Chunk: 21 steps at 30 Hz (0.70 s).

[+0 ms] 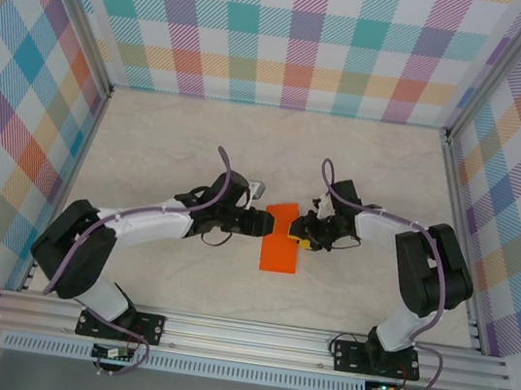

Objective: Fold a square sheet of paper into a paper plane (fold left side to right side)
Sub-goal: Fold the triangle a second time at the center of the table.

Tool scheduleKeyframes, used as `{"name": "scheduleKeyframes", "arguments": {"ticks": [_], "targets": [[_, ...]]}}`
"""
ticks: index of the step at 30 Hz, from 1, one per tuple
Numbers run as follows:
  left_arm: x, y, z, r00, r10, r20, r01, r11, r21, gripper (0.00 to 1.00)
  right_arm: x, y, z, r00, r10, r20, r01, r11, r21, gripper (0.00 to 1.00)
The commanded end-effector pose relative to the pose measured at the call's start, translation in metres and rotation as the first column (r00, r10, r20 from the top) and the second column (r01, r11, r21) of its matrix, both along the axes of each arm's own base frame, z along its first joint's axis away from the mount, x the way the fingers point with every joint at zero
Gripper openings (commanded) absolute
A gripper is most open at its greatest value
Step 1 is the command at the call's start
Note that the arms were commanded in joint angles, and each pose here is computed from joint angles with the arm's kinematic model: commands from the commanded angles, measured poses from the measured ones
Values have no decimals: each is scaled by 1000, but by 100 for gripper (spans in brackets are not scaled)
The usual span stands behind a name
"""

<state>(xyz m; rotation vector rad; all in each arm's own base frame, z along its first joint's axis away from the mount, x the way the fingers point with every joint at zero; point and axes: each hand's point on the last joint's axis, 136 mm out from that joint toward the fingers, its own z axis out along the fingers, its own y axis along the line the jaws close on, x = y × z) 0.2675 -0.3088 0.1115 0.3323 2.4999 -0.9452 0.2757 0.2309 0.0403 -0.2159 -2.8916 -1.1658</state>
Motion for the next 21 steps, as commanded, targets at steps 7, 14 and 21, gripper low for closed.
{"name": "scheduleKeyframes", "arguments": {"ticks": [7, 14, 21], "targets": [[-61, -14, 0, 957, -203, 209, 164, 968, 189, 66, 15, 5, 11, 1000, -2, 10, 2, 1000, -3, 20], [-76, -42, -12, 908, -330, 260, 228, 907, 354, 72, 18, 5, 14, 1000, 4, 0, -4, 1000, -20, 17], [-78, -70, -28, 874, -389, 293, 220, 852, 474, 78, 17, 4, 15, 1000, 4, -14, -4, 1000, -28, 16]]}}
